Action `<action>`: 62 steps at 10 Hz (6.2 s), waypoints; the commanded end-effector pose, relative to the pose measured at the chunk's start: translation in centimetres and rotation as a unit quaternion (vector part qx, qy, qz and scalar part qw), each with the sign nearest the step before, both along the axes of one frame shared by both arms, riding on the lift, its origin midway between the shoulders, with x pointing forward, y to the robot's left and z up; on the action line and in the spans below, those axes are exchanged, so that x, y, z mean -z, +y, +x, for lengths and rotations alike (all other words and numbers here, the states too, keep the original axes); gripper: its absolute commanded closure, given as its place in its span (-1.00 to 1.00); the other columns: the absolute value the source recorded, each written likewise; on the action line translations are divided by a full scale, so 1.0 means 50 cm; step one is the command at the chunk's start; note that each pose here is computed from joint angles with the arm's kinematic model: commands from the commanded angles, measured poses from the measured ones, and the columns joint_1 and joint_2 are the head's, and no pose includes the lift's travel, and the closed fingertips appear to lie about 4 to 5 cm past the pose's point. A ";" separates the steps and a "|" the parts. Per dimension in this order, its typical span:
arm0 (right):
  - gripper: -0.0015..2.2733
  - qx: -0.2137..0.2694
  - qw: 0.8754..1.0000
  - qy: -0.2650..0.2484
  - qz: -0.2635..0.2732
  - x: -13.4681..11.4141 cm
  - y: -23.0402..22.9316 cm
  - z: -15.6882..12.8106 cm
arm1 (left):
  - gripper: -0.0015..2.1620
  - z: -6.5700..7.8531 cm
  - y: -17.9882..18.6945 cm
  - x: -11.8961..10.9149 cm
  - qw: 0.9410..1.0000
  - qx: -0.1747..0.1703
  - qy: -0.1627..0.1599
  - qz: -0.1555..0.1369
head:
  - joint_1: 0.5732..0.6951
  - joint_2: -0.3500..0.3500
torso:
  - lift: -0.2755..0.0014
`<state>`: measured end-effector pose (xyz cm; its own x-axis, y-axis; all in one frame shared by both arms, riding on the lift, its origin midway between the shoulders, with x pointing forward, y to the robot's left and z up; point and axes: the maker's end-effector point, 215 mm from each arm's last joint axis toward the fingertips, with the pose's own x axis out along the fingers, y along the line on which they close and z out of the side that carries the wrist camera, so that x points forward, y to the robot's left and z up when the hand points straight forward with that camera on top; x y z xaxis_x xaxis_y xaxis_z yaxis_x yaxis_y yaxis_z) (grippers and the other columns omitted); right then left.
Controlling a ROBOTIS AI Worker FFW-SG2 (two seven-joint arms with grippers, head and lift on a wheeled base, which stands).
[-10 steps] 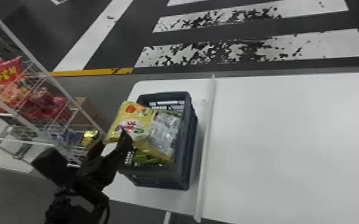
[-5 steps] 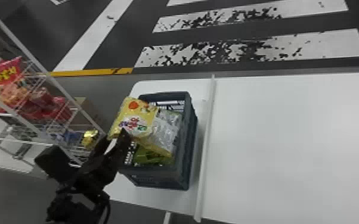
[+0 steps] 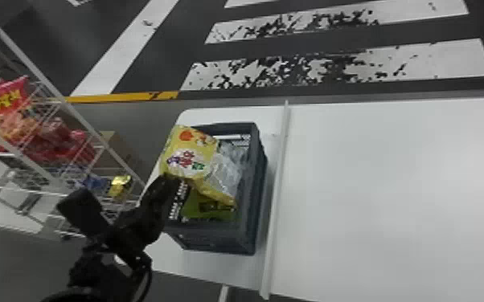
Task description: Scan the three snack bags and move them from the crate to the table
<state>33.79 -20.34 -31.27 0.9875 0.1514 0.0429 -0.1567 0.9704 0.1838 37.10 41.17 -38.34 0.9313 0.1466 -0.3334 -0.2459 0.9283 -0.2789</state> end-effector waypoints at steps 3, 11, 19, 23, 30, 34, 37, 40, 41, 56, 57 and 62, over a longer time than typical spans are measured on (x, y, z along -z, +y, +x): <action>-0.90 0.001 1.000 0.005 -0.001 0.012 -0.002 -0.001 | 0.83 0.002 -0.025 -0.038 1.000 0.014 -0.019 0.000 | 1.00 0.92 | 0.54; -0.90 0.005 1.000 -0.004 0.004 -0.007 0.001 0.013 | 0.90 -0.014 -0.086 -0.320 0.989 0.041 -0.098 0.099 | 1.00 0.79 | 0.54; -0.90 0.018 1.000 -0.009 -0.002 -0.019 -0.022 0.023 | 0.90 0.036 -0.525 -0.177 0.961 0.254 -0.066 -0.085 | 1.00 -0.03 | 0.54; -0.90 0.020 1.000 -0.011 -0.001 -0.023 -0.026 0.024 | 0.90 0.012 -0.710 -0.023 0.934 0.337 0.002 -0.118 | 1.00 -0.55 | 0.54; -0.90 0.026 1.000 -0.014 -0.007 -0.029 -0.043 0.017 | 0.90 0.043 -0.852 0.176 0.902 0.407 0.081 -0.121 | 1.00 -0.94 | 0.54; -0.90 0.029 0.999 -0.016 -0.009 -0.036 -0.050 0.007 | -1.00 0.026 -0.856 0.245 0.892 0.420 0.149 -0.082 | 1.00 -1.00 | 0.54; -0.90 0.028 0.999 -0.016 -0.008 -0.037 -0.048 0.002 | -0.97 0.065 -0.750 0.240 0.918 0.370 0.141 0.013 | 1.00 -0.98 | 0.54; -0.90 0.027 0.999 -0.018 -0.007 -0.039 -0.046 -0.005 | -0.97 0.066 -0.625 0.147 0.943 0.321 0.081 0.022 | 1.00 -0.71 | 0.54; -0.90 0.025 1.000 -0.016 -0.005 -0.037 -0.041 -0.006 | -0.97 0.066 -0.587 0.096 0.952 0.301 0.043 0.030 | 1.00 -0.61 | 0.54; 0.99 -0.193 0.943 0.271 0.011 0.372 0.298 -0.083 | -0.97 -0.022 -0.451 -0.122 0.962 0.199 -0.150 0.109 | 1.00 0.59 | 0.54; 0.99 -0.186 0.940 0.284 0.012 0.402 0.301 -0.071 | -0.97 -0.019 -0.455 -0.124 0.961 0.203 -0.152 0.110 | 1.00 0.64 | 0.54; 0.98 -0.125 0.922 0.361 -0.066 0.507 0.259 0.047 | -0.97 -0.023 -0.449 -0.132 0.957 0.218 -0.157 0.106 | 1.00 0.53 | 0.54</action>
<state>35.73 -7.40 -56.30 0.6965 0.3409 -0.6315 -0.2606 0.9400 0.2200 36.03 18.50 -31.83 0.9680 -0.2483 -0.0361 0.2453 0.9669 -0.0704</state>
